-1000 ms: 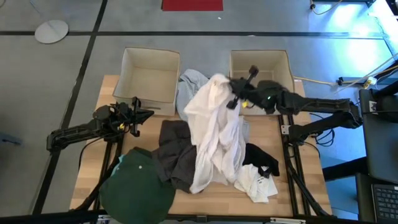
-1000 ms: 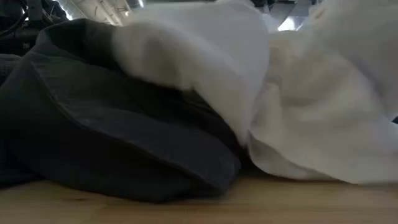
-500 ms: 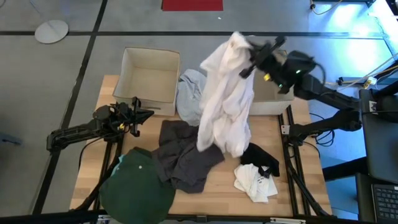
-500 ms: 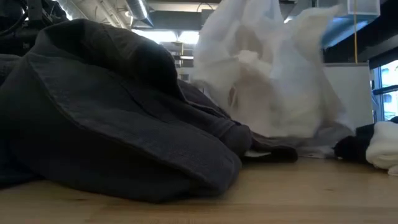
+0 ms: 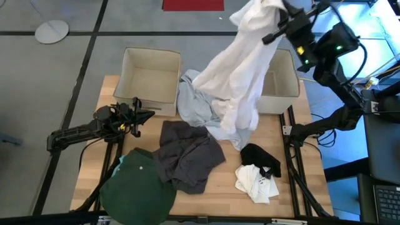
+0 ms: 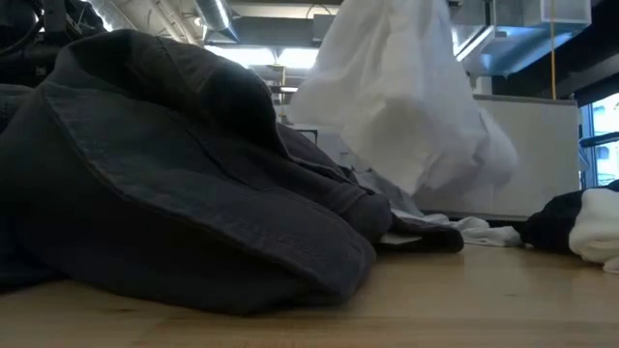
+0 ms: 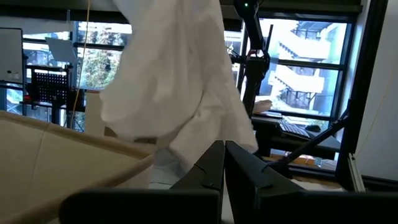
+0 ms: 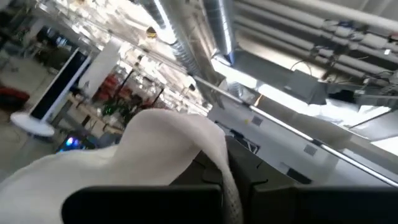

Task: Sort clothes
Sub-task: Put the white shirt into the right laundry bin

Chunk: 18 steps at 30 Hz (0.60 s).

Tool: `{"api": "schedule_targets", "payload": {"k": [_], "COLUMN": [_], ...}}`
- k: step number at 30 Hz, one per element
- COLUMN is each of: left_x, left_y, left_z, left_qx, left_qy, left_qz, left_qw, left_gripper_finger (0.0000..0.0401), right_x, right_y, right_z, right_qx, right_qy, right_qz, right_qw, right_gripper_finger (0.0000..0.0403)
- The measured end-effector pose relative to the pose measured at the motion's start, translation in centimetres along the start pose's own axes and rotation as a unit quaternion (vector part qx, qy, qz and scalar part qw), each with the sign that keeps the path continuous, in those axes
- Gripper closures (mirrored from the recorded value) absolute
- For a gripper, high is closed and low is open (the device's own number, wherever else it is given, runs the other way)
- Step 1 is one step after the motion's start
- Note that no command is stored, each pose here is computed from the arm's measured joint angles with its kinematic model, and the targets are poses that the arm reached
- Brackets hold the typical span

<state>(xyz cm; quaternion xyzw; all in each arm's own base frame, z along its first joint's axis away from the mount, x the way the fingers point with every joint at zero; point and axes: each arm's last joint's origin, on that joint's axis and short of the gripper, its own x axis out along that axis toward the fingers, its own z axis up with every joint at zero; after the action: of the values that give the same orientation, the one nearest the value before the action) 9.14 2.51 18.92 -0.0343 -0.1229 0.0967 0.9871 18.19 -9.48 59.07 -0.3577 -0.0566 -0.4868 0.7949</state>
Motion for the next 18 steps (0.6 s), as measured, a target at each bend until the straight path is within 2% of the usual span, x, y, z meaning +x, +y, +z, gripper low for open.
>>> {"api": "schedule_targets", "payload": {"k": [8, 12, 18], "left_x": [0.0, 0.0, 0.0], "left_y": [0.0, 0.0, 0.0], "left_z": [0.0, 0.0, -0.1], "left_qx": [0.006, 0.006, 0.005], "left_qy": [0.000, 0.001, 0.006], "left_qz": [0.000, 0.001, 0.002], "left_qw": [1.000, 1.000, 1.000], "left_gripper_finger": [0.0397, 0.0397, 0.0397], "right_x": [1.7, 2.2, 2.3], "right_y": [-0.2, -1.1, -3.1], "right_z": [1.6, 2.8, 4.6], "right_qx": [0.000, 0.009, -0.054], "right_qy": [-0.053, -0.084, -0.123], "right_qz": [-0.001, -0.039, -0.113], "right_qw": [0.999, 0.996, 0.984], "right_gripper_finger": [0.0398, 0.0398, 0.0398]}}
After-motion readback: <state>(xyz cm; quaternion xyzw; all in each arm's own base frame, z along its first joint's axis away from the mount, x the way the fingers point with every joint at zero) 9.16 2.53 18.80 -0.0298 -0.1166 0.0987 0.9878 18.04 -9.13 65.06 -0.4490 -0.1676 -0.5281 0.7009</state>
